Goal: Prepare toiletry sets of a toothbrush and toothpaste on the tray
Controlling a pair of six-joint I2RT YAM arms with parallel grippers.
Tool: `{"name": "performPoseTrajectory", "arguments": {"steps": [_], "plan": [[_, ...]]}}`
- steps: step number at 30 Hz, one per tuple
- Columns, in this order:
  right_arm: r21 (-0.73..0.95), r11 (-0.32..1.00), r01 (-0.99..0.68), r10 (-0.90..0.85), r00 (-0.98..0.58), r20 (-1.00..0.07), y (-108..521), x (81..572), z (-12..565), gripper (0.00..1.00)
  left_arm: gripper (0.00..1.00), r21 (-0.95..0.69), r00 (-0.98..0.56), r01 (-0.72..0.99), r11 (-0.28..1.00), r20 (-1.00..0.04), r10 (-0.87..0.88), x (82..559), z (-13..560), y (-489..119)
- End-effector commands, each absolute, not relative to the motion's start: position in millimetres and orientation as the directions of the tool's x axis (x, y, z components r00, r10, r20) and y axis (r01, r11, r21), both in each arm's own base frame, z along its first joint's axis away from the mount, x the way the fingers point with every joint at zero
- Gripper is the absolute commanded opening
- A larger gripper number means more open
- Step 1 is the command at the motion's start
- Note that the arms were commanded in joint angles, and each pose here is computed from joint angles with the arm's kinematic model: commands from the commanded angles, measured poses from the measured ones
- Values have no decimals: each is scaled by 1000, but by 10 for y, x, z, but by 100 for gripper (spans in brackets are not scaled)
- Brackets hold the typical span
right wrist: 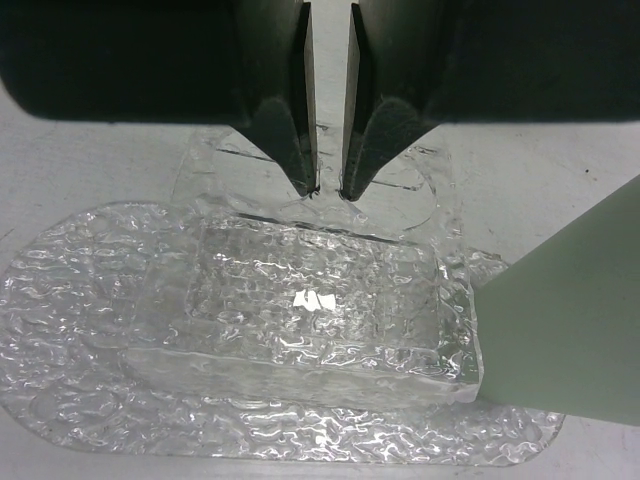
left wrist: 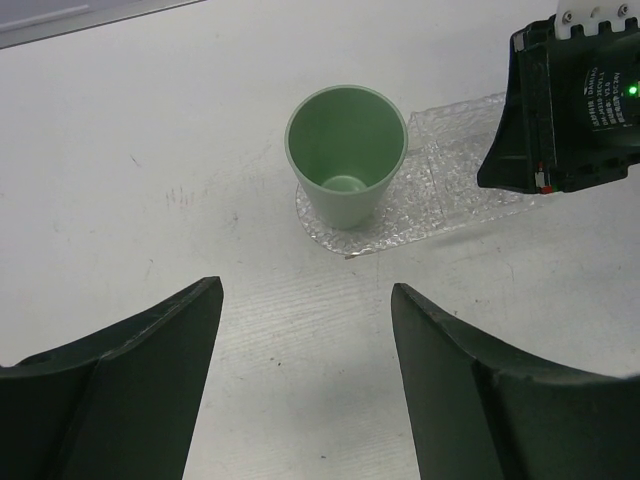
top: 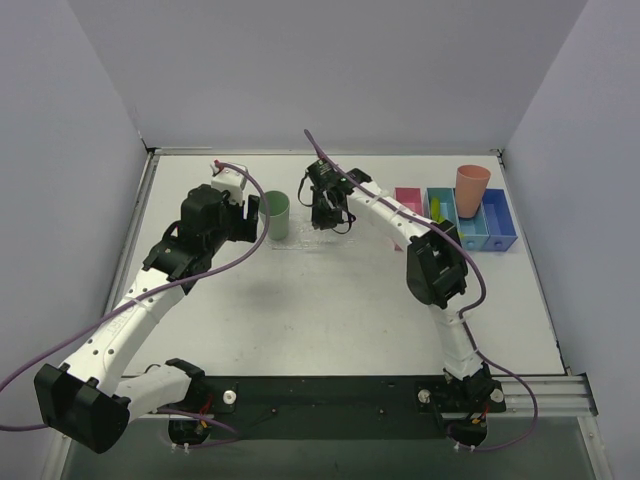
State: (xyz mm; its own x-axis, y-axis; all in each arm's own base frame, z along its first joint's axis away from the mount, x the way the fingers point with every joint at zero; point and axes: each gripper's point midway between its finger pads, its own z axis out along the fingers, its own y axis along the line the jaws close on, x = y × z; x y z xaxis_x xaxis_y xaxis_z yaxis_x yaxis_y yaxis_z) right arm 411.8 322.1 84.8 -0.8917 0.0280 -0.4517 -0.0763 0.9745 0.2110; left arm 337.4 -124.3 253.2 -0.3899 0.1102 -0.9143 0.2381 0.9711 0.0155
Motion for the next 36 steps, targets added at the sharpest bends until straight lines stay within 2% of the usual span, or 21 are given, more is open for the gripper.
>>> {"name": "performPoseTrajectory", "arguments": {"steps": [1, 32, 36], "plan": [[218, 973, -69, 40, -887, -459, 3301, 4144, 920, 0, 79, 26, -345, 242, 970, -932, 111, 3372, 2677, -1247], [236, 969, -78, 35, -896, -442, 3475, 4176, 788, 0, 79, 37, -353, 251, 967, -927, 127, 3370, 2626, -1277], [237, 968, -78, 36, -895, -444, 3482, 4176, 801, 10, 79, 38, -356, 251, 967, -926, 129, 3371, 2617, -1277]]}}
